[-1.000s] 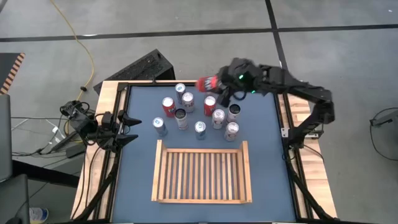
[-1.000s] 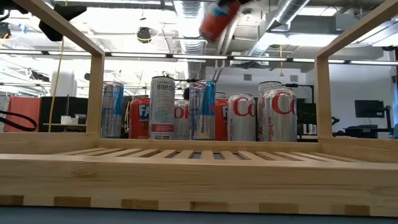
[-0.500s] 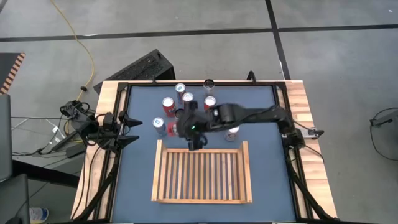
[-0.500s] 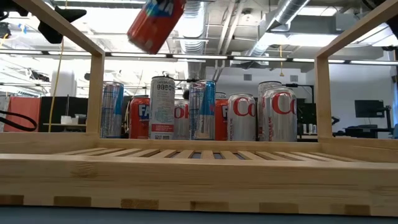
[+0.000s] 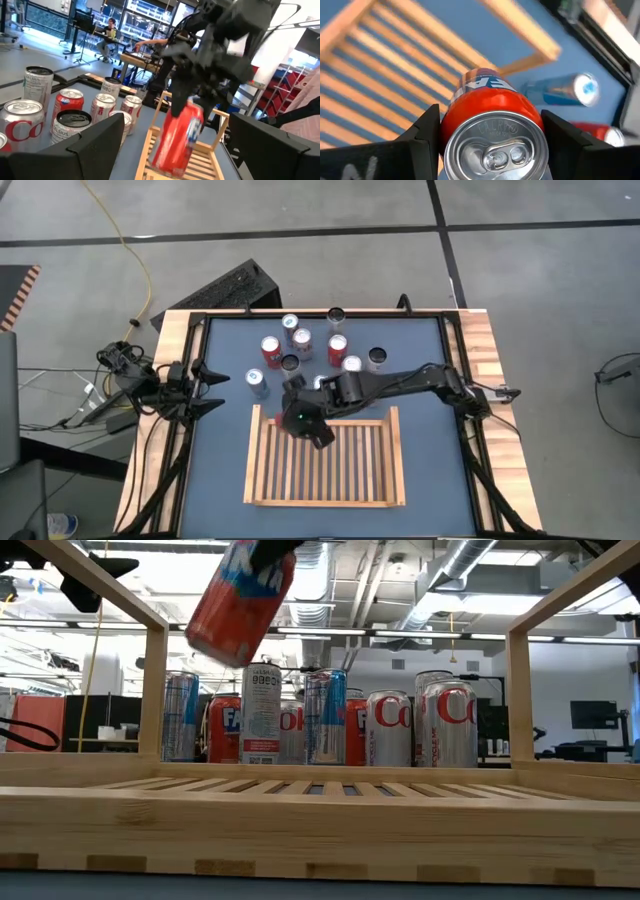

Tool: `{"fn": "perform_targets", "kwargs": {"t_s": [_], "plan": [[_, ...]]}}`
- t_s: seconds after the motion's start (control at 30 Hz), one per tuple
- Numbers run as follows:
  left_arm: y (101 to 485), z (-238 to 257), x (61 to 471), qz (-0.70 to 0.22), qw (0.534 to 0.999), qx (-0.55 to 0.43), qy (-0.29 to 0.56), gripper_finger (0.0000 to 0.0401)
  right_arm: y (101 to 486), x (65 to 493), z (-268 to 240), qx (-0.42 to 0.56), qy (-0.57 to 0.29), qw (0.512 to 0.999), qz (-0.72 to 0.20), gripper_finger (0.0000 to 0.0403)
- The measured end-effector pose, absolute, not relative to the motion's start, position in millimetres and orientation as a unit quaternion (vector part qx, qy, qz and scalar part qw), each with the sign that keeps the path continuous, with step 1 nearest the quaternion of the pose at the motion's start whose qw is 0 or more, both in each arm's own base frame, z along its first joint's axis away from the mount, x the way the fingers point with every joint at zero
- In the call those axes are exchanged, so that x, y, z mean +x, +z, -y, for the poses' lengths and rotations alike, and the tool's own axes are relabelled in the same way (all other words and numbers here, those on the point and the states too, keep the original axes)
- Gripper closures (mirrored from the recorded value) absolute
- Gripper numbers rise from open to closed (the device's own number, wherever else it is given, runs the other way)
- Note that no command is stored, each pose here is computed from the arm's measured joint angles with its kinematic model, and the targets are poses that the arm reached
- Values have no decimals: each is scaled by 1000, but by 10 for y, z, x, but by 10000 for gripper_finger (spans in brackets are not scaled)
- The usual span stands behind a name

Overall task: Place canned beverage on shelf
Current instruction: Put the right red soda can on the shelf

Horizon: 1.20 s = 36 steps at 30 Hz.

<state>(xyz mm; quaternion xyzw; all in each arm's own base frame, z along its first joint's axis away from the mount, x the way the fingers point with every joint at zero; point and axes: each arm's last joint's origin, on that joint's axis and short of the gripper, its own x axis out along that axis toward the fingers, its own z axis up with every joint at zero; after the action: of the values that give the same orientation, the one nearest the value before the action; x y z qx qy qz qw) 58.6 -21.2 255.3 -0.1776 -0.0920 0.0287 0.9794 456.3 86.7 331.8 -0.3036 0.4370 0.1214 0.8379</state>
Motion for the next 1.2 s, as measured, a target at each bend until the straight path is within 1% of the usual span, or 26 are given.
{"fn": "perform_targets", "kwargs": {"t_s": [0.17, 0.27, 0.43, 0.53, 0.73, 0.83, 1.03, 1.2], "plan": [[2527, 216, 590, 81, 981, -175, 30, 53, 3124, 4669, -950, -357, 165, 811, -432, 170], [2517, 217, 592, 77, 981, -173, 30, 53, 3088, 4665, -997, -381, 184, 796, -432, 170], [2517, 216, 592, 77, 981, -176, 31, 53, 3139, 4717, -1024, -391, 182, 810, -396, 170], [2517, 216, 592, 77, 981, -176, 31, 53, 3140, 4736, -1037, -383, 198, 817, -384, 170], [2516, 216, 591, 77, 981, -177, 31, 53, 2846, 4827, -1000, -385, 203, 793, -427, 170], [2514, 216, 592, 76, 981, -176, 31, 53, 2812, 4867, -977, -398, 205, 789, -420, 170], [2495, 219, 595, 68, 983, -170, 32, 53, 2629, 4927, -931, -405, 211, 772, -441, 170], [2494, 219, 595, 68, 983, -170, 32, 53, 2693, 4940, -921, -404, 205, 784, -425, 170]]}}
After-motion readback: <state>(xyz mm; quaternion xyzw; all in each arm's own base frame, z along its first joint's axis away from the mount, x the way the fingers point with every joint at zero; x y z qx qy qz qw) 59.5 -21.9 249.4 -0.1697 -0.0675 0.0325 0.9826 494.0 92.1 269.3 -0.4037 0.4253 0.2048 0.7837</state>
